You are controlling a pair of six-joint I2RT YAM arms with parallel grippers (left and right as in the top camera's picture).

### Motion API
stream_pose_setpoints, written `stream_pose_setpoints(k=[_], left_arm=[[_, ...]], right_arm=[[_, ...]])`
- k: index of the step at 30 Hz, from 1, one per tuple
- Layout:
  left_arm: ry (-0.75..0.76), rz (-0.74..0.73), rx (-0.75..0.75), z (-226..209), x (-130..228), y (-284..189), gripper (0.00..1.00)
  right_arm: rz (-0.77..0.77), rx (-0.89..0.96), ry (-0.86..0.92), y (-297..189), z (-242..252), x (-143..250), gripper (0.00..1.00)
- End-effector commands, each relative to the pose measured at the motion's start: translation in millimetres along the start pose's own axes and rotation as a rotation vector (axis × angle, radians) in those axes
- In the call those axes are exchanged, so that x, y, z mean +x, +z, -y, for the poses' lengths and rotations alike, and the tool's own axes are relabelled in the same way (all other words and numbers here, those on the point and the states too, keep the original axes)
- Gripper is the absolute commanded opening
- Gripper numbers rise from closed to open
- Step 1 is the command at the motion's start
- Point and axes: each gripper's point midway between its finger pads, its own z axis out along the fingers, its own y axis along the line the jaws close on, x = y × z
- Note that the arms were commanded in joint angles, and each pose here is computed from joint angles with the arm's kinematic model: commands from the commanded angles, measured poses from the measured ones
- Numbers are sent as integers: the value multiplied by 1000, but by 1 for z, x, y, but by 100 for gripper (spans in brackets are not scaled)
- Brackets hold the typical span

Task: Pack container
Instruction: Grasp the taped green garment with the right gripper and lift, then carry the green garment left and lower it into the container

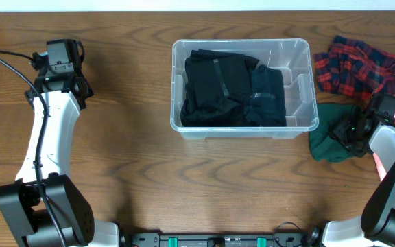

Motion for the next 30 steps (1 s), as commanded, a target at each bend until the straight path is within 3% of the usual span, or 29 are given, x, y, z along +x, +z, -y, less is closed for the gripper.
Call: stream_pose_setpoints(k=[1,6,11,22,30], left_arm=[[-5,22,-13,-6,-7,-6,98],[-5,22,-13,-6,-7,-6,98],[-5,22,-13,-6,-7,-6,98],[-5,22,-13,-6,-7,-6,98],[-5,22,-13,-6,-7,-6,98]], right_arm=[[-47,28,-20,6,9,16,42],[-31,-7,-45,-11,-1,7,37],[27,-86,-106,-58,-27,-15,36],[260,-455,-458,-188,-167,-30,27],[383,-620,-587,-220,-251,-9,26]])
